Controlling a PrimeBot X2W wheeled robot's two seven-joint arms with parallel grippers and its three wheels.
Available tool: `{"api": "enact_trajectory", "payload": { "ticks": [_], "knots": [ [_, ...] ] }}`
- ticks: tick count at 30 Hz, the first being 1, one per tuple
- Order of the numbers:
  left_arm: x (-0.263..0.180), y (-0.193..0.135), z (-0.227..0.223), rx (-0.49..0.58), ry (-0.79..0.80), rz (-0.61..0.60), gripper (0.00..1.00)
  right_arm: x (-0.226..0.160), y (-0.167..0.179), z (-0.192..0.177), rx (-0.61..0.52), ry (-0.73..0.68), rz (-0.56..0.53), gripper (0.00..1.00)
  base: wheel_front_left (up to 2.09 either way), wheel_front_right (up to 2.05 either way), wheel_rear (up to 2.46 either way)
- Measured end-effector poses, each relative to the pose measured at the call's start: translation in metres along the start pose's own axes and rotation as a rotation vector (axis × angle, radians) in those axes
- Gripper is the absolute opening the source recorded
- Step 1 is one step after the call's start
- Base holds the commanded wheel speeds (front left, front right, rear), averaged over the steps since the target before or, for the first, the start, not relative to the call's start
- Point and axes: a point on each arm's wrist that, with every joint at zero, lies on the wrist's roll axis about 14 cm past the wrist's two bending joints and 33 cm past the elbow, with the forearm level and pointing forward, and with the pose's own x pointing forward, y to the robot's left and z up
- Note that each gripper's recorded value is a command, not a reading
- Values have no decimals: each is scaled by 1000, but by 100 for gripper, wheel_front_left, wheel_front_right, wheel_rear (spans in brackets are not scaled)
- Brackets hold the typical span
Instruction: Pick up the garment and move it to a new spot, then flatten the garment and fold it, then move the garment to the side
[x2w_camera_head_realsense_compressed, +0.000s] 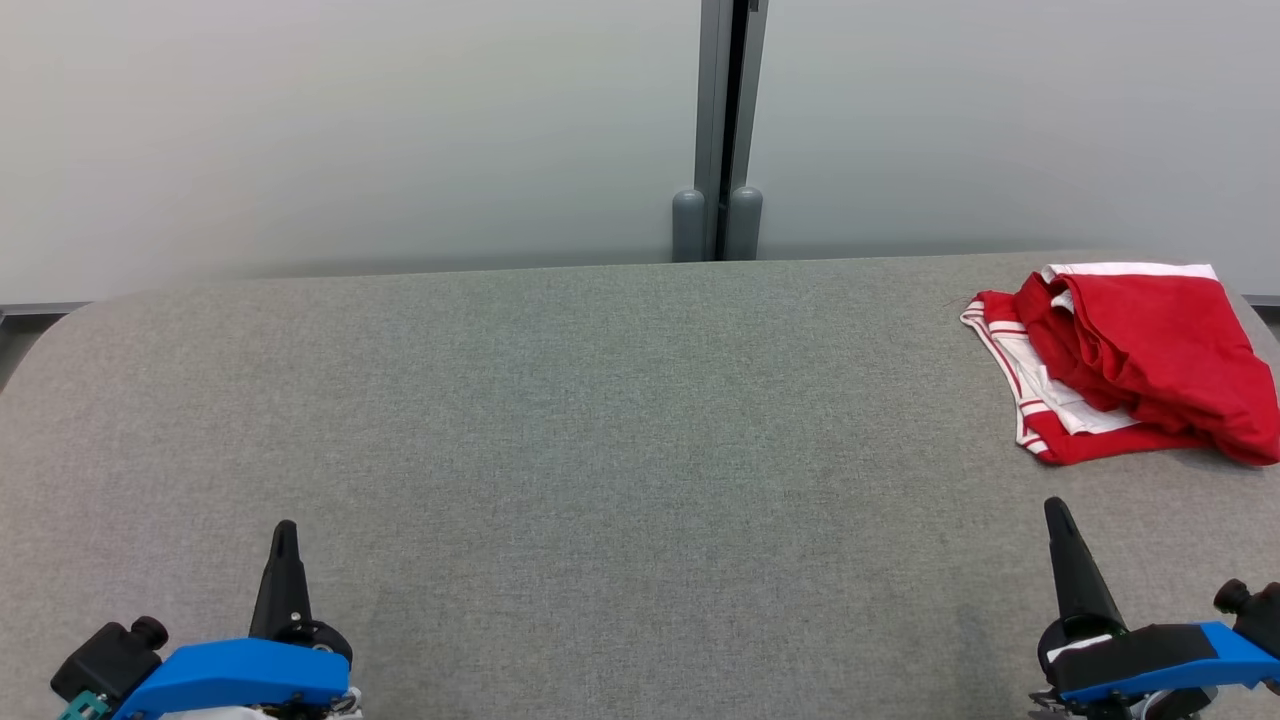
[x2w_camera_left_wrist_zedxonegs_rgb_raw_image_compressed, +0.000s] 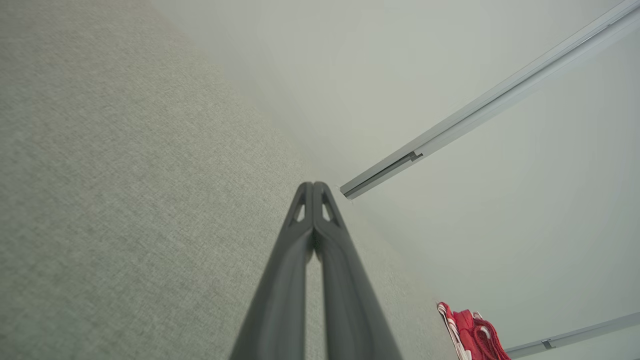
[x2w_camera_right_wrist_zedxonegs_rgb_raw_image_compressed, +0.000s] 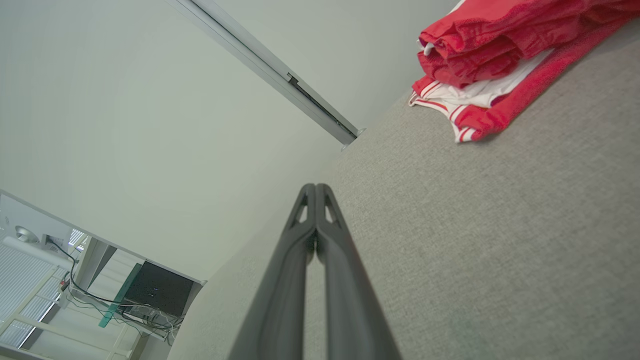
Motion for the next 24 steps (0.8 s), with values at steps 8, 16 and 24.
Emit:
{"api": "enact_trajectory", "payload": {
  "ticks": [8, 16, 24],
  "knots": [
    [3, -3, 4, -96, -4, -6, 0, 3, 1, 2, 93, 1, 2, 0, 0, 0, 0],
    [5, -5, 7, -187, -5, -12, 0, 5, 2, 3, 184, 4, 2, 0, 0, 0, 0],
    [8, -9, 10, -269, -4, -26, 0, 7, 3, 5, 266, 3, 8, 0, 0, 0, 0]
  ]
}}
